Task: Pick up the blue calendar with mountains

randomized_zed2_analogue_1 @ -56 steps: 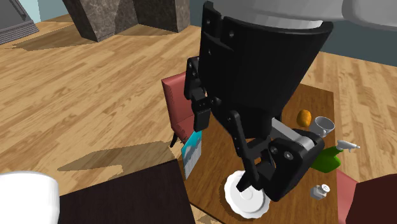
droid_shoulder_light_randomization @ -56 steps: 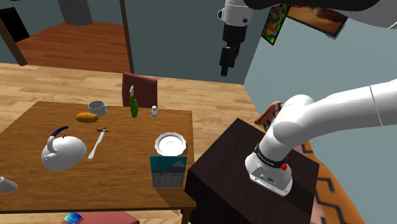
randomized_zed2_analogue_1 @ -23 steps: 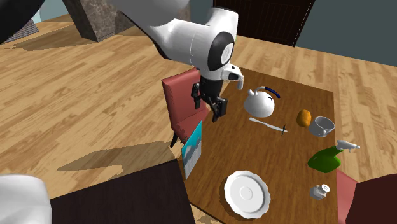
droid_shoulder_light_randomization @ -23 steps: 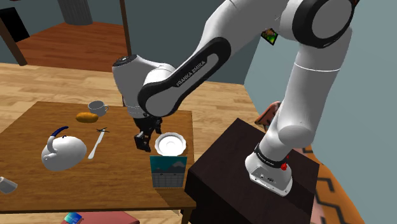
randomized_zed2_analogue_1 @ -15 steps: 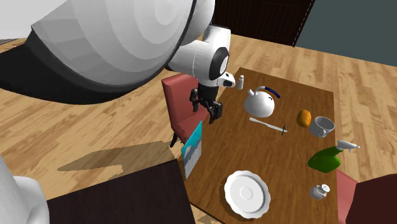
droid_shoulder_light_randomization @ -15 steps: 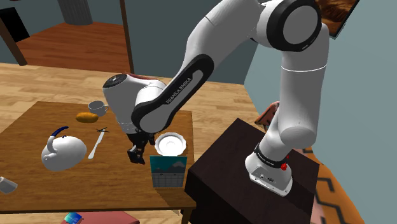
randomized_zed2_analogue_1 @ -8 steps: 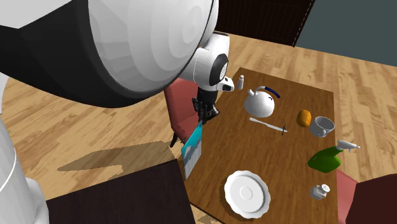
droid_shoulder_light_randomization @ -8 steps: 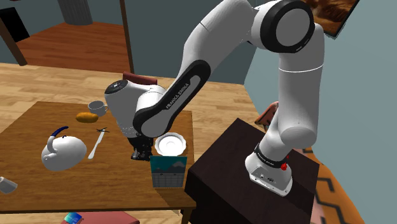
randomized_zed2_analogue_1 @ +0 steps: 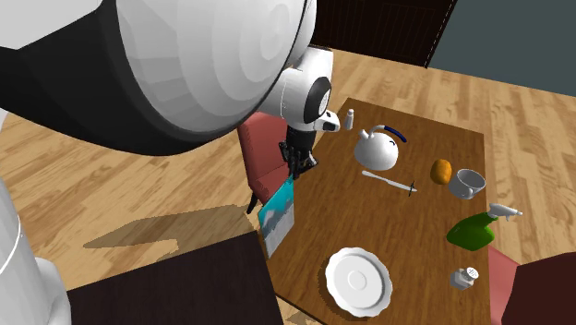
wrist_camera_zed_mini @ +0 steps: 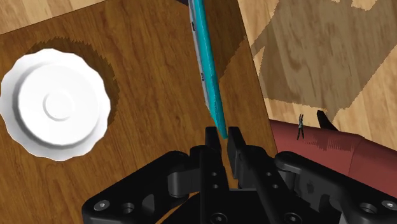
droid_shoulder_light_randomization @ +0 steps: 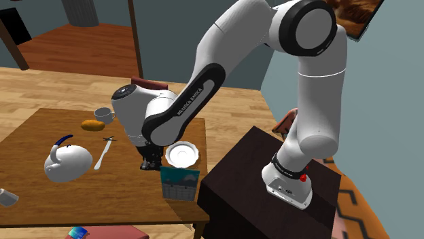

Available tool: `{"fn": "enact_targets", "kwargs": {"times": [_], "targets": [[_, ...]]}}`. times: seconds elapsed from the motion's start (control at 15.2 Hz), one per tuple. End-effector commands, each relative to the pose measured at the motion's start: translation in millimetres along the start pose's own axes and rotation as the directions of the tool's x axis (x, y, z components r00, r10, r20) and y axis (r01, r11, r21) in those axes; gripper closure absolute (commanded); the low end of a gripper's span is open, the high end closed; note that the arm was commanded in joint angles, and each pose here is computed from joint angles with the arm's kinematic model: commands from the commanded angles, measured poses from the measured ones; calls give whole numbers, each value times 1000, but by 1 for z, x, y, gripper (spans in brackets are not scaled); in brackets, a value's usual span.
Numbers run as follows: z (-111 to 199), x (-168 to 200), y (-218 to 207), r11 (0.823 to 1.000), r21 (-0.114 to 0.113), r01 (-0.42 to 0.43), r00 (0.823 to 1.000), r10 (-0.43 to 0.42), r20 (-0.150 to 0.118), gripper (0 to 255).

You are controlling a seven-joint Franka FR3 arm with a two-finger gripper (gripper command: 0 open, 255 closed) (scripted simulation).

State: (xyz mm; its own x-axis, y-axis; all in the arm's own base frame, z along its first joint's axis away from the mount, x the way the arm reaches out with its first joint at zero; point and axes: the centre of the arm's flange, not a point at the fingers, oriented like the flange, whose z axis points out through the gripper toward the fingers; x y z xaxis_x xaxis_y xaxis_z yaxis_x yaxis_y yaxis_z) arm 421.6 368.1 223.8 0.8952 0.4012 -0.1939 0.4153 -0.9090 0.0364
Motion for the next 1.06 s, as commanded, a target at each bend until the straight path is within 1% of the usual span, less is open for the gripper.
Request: {"fn": "enact_targets", "kwargs": {"times": [0.0,0.86,0.99], "targets": [[-8,-2,1,1000,0,0,1000,0,0,255],[-75,-15,3,1000,0,0,1000,0,0,255],[-76,-15,3,1000,0,0,1000,0,0,255]]}}
